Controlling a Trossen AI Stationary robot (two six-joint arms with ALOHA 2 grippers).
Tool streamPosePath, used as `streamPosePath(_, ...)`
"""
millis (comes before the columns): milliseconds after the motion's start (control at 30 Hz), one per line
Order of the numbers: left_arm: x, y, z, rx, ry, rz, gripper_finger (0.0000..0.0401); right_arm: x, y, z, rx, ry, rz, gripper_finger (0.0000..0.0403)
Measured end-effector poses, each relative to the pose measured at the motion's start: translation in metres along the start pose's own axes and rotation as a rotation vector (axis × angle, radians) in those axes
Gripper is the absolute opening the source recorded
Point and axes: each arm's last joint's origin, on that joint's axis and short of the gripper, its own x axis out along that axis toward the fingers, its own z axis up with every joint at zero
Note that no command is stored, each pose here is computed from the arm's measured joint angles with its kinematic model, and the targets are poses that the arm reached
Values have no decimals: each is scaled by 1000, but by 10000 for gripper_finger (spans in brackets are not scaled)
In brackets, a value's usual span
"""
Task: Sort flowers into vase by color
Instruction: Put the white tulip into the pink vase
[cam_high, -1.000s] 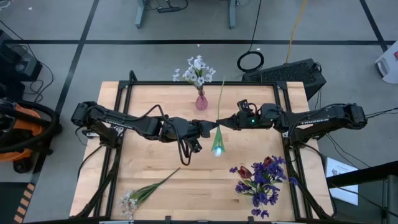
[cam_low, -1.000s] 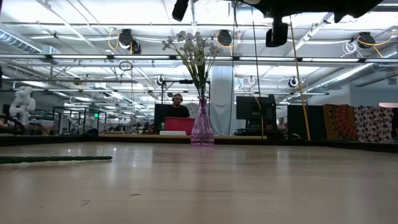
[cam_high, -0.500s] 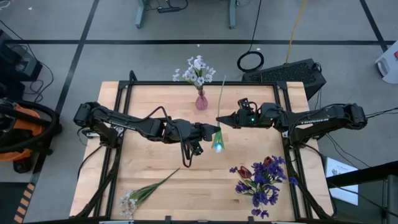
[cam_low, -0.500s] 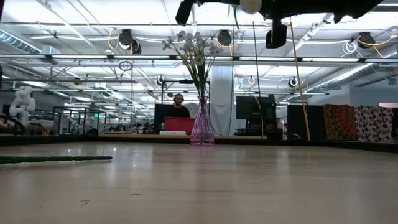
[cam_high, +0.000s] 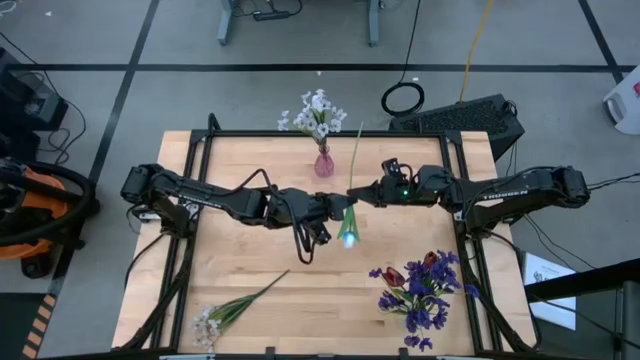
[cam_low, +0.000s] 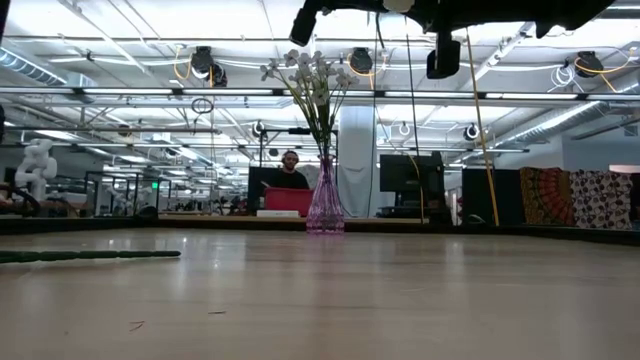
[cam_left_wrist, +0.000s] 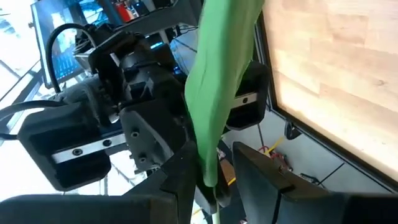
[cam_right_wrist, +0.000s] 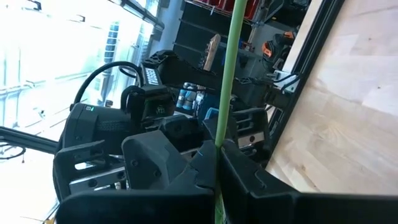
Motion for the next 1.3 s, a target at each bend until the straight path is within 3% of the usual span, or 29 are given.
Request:
streamPosePath(200,0,-1,1,3,-8,-6,98,0,0,0,-8,4,0,0)
streamPosePath(467,0,-1,1,-113,-7,-11,12,0,-1,0,-16,5,-7,0)
streamPosePath(767,0,-2,1,-258,-9,-23,17,0,-7,-1,-60,21,-71,14)
streamPosePath(867,0,-2,1,-370,2,-26,17,-1,-8,0,-66,20,-84,35)
streamPosePath(1033,-6,-1,-9,-666,48,-34,17,-10,-5,10,-86,61,-74,68)
streamPosePath(1167,-15,-8,-24,-870,54,-138,18,-24,-2,16,-121,105,-102,82)
streamPosePath(1300,-28,-18,-45,-1092,23,-270,18,-43,-5,17,-158,120,-225,84)
